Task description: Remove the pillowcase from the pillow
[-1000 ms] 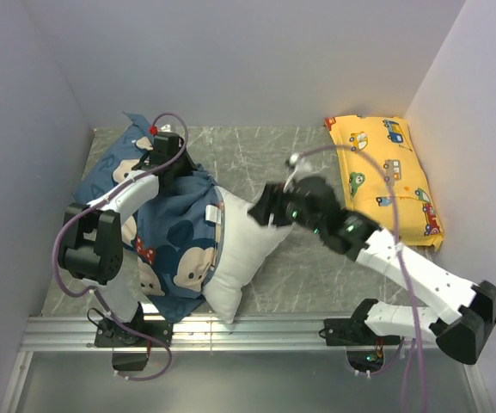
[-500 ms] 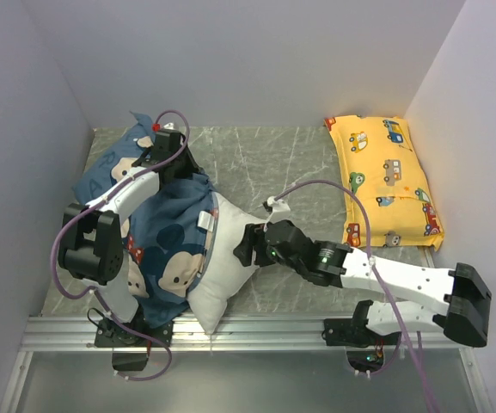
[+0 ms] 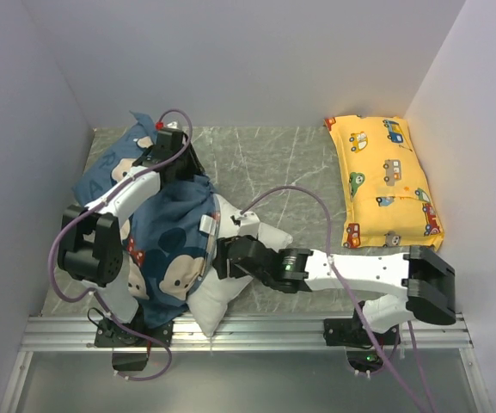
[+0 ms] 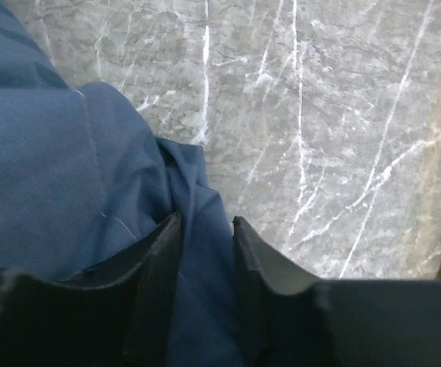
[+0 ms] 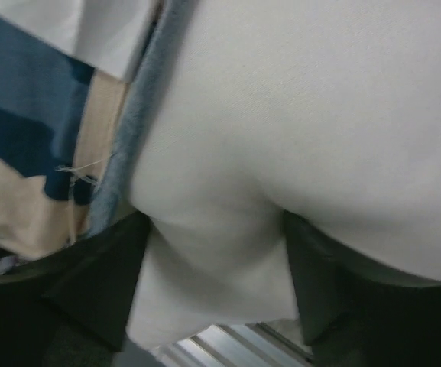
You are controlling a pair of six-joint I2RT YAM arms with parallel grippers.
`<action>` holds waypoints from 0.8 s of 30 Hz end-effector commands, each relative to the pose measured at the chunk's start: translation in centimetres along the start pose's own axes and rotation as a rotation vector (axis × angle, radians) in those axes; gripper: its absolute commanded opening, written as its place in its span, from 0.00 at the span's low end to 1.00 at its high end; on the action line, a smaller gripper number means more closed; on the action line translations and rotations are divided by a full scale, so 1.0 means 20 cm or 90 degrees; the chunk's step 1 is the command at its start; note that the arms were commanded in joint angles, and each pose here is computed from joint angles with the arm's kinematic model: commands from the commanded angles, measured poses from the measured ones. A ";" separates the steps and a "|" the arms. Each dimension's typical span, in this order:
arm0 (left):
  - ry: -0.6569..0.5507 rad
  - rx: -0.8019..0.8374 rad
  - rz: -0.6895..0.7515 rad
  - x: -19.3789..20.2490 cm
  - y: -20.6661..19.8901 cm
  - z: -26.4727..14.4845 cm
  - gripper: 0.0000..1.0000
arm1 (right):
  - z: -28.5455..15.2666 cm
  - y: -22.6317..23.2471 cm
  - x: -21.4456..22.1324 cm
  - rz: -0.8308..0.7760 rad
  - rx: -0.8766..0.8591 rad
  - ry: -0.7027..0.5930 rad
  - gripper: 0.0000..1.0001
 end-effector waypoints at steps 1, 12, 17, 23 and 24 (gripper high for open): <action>-0.033 0.045 0.026 -0.11 -0.11 -0.18 0.40 | 0.10 -0.09 0.01 0.026 0.066 -0.012 0.67; -0.156 0.114 0.119 -0.33 -0.28 -0.75 0.87 | 0.07 -0.53 -0.31 0.086 0.167 -0.065 0.00; -0.160 0.119 0.133 -0.17 -0.26 -0.91 0.90 | 0.05 -0.61 -0.46 0.100 0.162 -0.083 0.00; -0.082 0.128 0.153 0.21 -0.18 -0.83 0.99 | 0.08 -0.58 -0.46 0.096 0.143 -0.063 0.00; -0.077 0.130 0.153 0.25 -0.18 -0.82 0.99 | 0.09 -0.58 -0.46 0.099 0.141 -0.065 0.00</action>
Point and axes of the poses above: each gripper's point midway between its finger pads, its own z axis out along the fingers, its own y axis along the line the jaws close on, x = y × z, the point moved 6 cm from there along -z, back along the fingers, and after that the axes turned 4 degrees about z, right-handed, at the moved point
